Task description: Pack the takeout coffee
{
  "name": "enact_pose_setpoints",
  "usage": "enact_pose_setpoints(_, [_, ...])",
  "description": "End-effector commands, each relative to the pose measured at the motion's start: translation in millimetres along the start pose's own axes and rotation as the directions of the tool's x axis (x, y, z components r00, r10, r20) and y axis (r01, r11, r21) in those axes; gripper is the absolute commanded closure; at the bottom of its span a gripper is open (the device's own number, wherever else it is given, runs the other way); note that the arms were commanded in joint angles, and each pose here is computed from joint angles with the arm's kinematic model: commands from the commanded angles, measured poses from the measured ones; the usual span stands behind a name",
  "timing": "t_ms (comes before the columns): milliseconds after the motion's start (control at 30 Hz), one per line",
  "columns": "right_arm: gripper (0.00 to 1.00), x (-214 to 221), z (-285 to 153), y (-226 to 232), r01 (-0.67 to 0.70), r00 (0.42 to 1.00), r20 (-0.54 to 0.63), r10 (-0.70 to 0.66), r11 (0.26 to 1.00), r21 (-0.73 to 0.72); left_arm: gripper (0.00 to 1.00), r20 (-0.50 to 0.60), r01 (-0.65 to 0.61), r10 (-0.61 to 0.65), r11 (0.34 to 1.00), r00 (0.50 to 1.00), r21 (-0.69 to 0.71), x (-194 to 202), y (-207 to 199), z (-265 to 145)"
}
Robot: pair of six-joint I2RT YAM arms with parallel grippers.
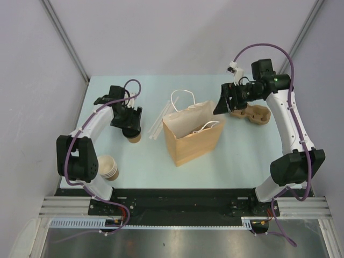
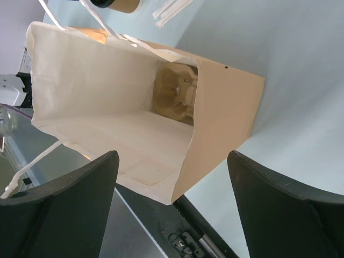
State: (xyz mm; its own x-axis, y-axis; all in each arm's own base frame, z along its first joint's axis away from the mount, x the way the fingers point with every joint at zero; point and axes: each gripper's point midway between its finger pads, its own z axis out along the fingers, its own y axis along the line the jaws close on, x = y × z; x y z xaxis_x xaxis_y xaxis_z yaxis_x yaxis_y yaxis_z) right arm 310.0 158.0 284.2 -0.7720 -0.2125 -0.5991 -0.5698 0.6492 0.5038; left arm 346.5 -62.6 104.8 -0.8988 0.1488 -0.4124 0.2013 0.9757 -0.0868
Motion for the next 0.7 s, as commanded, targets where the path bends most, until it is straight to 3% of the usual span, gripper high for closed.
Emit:
enact_pose_setpoints(0, [0.11,-23,-16,8,0.081,0.994,0.069,-0.082,0.997,0.016,0.08,0.008,0.03,-0.03,1.0,1.0,0.006,-2,1,1])
enact_pose_setpoints(200, [0.06,-37,-21,9,0.142,0.985,0.095,-0.145,0.989,0.03,0.2,0.012,0.017,-0.018,1.0,1.0,0.018,0,-1,-3])
enact_pose_setpoints(500, [0.02,-48,-18,14,0.23,0.968,0.098,-0.233,0.972,0.038,0.54,0.025,-0.065,0.065,0.998,0.998,0.012,-4,0,-24])
enact_pose_setpoints(667, [0.01,-46,-12,18,0.234,0.968,0.085,-0.235,0.972,0.022,0.53,0.019,-0.138,0.137,0.989,0.99,0.057,1,-7,-32])
